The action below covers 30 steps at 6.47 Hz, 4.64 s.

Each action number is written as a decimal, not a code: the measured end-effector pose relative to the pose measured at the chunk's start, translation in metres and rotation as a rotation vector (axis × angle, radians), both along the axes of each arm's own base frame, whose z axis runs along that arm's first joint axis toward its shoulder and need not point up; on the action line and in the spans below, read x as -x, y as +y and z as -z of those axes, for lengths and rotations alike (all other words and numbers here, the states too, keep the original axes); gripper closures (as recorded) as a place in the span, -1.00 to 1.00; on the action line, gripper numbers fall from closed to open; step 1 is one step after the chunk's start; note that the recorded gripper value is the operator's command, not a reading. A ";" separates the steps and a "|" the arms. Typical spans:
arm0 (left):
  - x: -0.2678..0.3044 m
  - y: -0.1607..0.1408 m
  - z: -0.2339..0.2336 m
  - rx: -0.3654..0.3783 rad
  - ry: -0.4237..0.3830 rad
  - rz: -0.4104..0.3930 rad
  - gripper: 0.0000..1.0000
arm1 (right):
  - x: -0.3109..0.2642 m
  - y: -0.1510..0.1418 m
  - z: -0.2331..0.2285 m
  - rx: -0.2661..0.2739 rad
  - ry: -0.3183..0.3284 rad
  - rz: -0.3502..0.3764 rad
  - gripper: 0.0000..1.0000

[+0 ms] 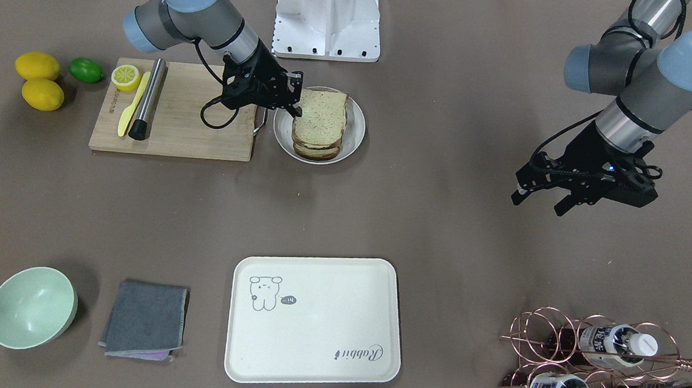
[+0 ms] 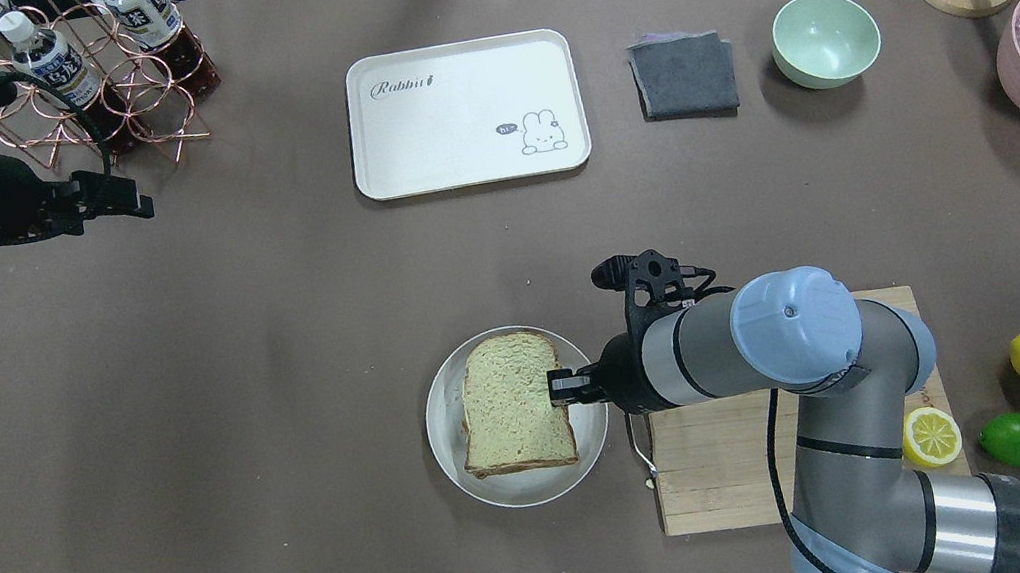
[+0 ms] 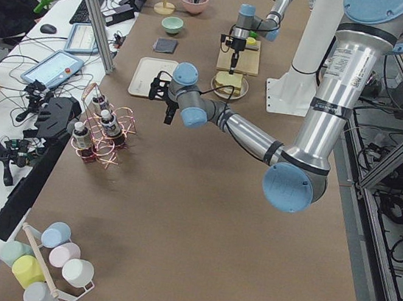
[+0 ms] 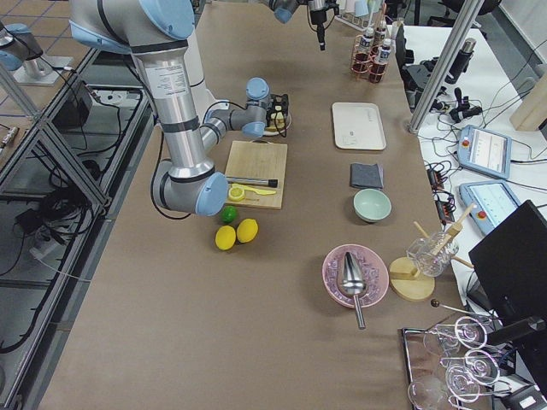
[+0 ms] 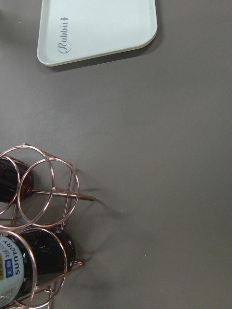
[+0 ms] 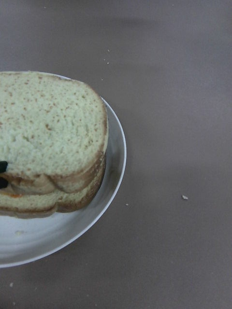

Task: Make sandwich and place on tray
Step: 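Lower the bread onto the fried egg toast and open the right gripper, then withdraw the right gripper toward the grey cloth while the left gripper approaches the plate, then grasp the rim of the white plate with the left gripper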

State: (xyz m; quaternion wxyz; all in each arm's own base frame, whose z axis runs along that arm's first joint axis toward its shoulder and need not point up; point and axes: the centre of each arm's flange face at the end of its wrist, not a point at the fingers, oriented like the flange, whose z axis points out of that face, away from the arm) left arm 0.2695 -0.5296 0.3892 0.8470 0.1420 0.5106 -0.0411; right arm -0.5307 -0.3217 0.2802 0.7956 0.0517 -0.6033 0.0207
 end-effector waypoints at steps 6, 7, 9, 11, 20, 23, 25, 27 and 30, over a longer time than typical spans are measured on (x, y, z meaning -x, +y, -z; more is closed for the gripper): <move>-0.001 -0.002 0.002 -0.004 0.001 -0.001 -0.96 | 0.003 -0.004 0.006 0.007 0.007 -0.019 -0.99; -0.002 -0.003 0.004 -0.003 0.004 0.000 -0.96 | -0.010 -0.012 0.017 0.013 0.009 -0.029 -0.99; -0.013 -0.003 0.026 0.039 0.049 0.023 -0.96 | -0.062 -0.056 0.042 0.069 0.025 -0.017 -0.99; -0.072 0.022 0.065 0.080 0.104 0.052 -0.96 | -0.131 -0.118 0.038 0.134 0.042 -0.017 -0.99; -0.267 0.192 0.100 0.085 0.127 0.081 -0.04 | -0.283 -0.215 -0.035 0.114 0.114 -0.012 -0.99; -0.282 0.216 0.095 0.092 0.120 0.080 0.06 | -0.284 -0.216 -0.036 0.114 0.116 -0.019 -0.99; -0.285 0.220 0.093 0.094 0.120 0.077 0.06 | -0.283 -0.217 -0.034 0.111 0.115 -0.019 -0.99; -0.291 0.232 0.090 0.094 0.115 0.065 0.07 | -0.284 -0.217 -0.034 0.110 0.115 -0.021 -0.99; -0.298 0.248 0.090 0.085 0.114 0.060 1.00 | -0.286 -0.217 -0.034 0.111 0.115 -0.025 -0.99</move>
